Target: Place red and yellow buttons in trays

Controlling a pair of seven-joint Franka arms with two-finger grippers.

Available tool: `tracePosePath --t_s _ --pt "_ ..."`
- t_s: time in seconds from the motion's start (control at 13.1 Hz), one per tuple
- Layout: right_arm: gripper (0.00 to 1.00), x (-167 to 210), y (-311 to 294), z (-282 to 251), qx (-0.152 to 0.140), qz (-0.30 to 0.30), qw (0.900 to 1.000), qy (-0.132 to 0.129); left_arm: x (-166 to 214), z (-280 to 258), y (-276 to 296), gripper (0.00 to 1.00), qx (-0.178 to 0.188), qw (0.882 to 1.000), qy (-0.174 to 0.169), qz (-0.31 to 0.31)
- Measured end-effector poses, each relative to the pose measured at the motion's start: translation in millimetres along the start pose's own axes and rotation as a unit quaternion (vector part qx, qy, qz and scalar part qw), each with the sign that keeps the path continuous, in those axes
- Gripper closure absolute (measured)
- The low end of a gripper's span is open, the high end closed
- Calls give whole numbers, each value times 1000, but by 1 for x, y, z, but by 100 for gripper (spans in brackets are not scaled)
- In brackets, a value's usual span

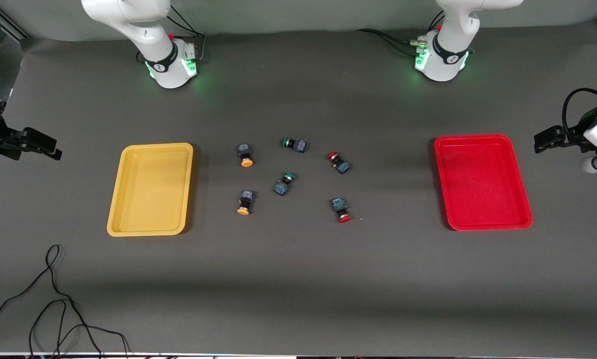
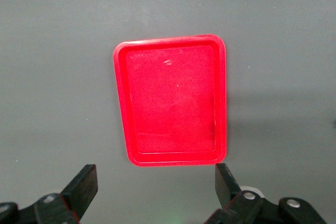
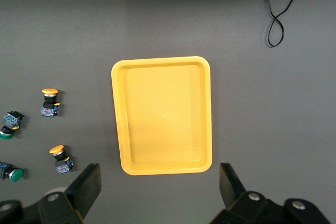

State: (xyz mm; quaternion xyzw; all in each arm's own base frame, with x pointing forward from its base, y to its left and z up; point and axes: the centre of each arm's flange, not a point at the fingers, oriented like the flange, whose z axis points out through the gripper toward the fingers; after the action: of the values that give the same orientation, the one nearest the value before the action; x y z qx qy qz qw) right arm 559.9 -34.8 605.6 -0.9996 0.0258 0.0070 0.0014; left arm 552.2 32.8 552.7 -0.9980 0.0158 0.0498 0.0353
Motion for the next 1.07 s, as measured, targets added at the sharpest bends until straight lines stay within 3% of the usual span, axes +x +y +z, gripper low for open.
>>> tracePosePath --t_s 0.69,1.07 --pt "0 -1 -4 2 0 -8 1000 -5 0 0 10 0 1 1000 -5 10" --pt "0 -10 -44 22 0 -38 999 -26 -3 2 13 0 0 1000 -17 12"
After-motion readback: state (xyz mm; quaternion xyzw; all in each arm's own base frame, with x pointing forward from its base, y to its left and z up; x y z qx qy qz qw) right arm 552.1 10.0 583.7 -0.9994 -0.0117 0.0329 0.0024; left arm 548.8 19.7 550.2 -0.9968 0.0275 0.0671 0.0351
